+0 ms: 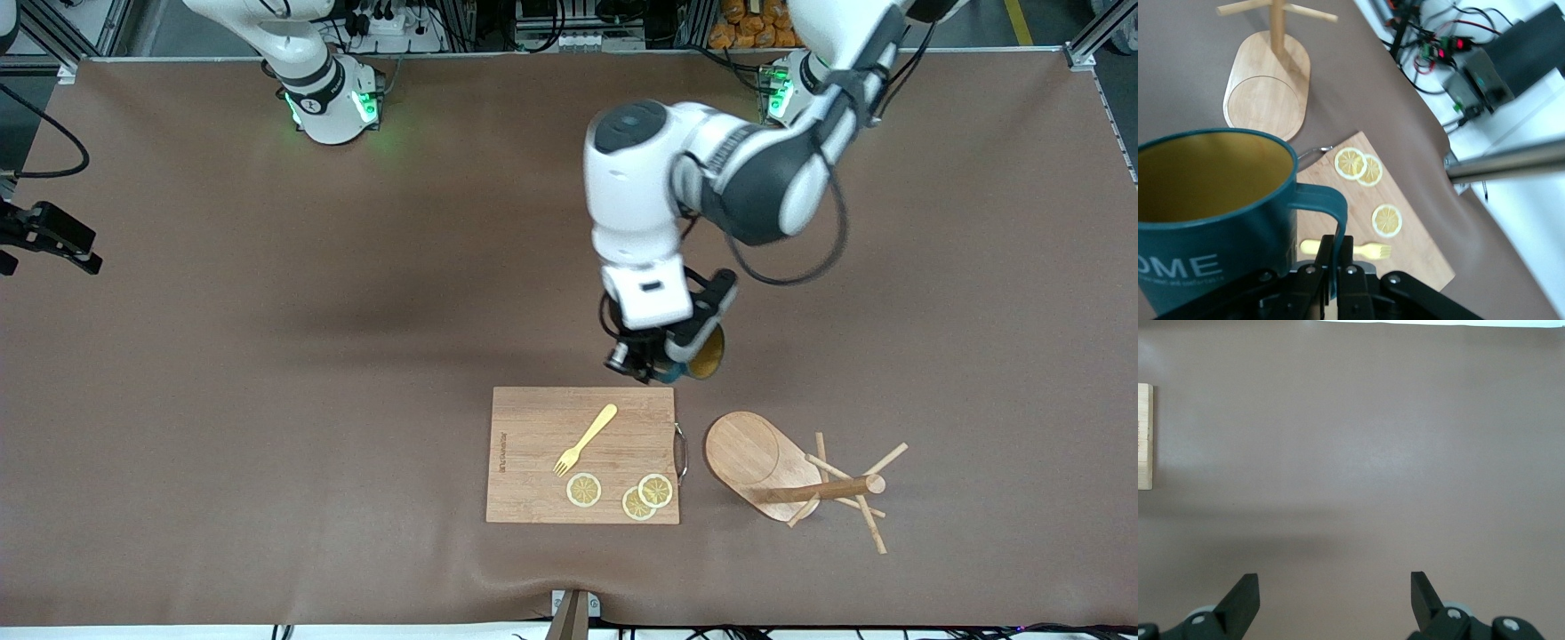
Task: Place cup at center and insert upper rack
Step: 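Lift the teal mug by its handle with the left gripper, then carry the mug with the left gripper to the wooden mug tree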
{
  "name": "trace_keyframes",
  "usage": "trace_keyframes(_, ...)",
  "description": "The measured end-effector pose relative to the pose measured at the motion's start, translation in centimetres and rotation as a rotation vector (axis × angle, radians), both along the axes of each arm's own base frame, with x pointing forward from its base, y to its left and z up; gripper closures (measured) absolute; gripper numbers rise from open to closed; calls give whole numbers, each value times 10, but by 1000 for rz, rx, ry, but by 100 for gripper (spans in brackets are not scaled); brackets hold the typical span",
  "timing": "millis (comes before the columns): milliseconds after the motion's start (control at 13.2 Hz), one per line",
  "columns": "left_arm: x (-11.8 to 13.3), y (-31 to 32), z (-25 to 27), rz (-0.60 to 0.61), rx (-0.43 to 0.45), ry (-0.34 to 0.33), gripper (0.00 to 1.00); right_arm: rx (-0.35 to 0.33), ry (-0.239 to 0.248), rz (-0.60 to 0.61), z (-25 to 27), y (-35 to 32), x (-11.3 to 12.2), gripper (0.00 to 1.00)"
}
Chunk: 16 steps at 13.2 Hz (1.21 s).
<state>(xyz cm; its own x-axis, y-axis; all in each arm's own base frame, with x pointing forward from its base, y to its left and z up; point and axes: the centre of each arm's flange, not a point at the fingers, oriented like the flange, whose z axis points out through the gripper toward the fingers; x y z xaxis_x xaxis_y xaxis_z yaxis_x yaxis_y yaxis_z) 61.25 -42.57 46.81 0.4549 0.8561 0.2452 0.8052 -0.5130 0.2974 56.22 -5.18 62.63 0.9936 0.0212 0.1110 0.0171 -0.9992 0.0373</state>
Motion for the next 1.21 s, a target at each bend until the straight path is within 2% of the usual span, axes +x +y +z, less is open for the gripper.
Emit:
trace_keyframes(226, 33, 52, 10, 116, -137, 49, 95, 0, 1, 0, 0, 0, 0, 0)
trace_keyframes(528, 60, 85, 18, 208, -343, 51, 95, 0, 2, 0, 0, 0, 0, 0)
trace_keyframes(755, 88, 134, 25, 319, -507, 41, 95, 0, 2, -1, 0, 0, 0, 0)
trace_keyframes(906, 102, 165, 27, 344, -555, 18, 95, 0, 2, -1, 0, 0, 0, 0)
trace_keyframes(1208, 112, 166, 0, 225, -587, 12, 95, 0, 2, -1, 0, -1, 0, 0)
